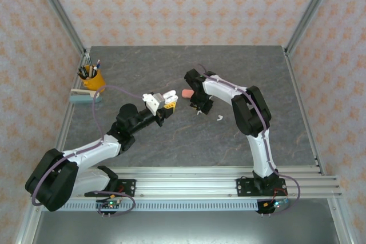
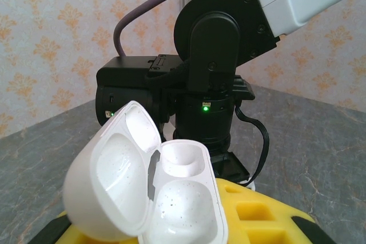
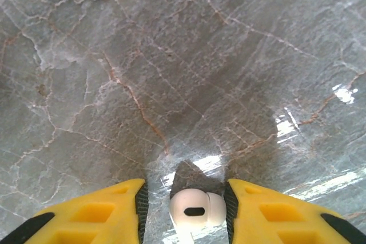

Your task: Insert wireless bluetooth earbuds into charging case

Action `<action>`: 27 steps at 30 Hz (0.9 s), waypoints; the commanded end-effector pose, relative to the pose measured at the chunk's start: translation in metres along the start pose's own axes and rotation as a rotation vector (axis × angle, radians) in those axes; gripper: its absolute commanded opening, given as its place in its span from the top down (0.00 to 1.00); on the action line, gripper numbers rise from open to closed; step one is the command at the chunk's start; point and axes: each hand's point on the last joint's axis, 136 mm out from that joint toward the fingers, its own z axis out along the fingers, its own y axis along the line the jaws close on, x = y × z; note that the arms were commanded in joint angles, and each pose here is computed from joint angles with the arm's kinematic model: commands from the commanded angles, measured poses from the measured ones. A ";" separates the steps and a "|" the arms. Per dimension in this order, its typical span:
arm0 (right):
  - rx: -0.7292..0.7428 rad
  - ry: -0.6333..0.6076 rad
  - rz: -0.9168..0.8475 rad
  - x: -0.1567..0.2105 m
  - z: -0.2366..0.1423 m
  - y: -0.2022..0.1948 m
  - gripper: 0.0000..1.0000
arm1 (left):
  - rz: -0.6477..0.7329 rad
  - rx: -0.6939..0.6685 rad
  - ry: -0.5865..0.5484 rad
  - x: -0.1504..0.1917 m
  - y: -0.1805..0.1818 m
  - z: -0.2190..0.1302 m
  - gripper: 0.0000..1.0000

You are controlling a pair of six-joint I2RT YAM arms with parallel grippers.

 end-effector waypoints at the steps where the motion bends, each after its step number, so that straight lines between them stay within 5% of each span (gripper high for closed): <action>1: -0.006 -0.005 -0.078 0.004 -0.014 0.004 0.60 | 0.016 0.011 -0.072 -0.026 0.002 0.003 1.00; 27: 0.040 0.019 0.041 0.005 0.009 -0.009 0.63 | 0.017 0.008 -0.064 -0.025 0.002 0.002 1.00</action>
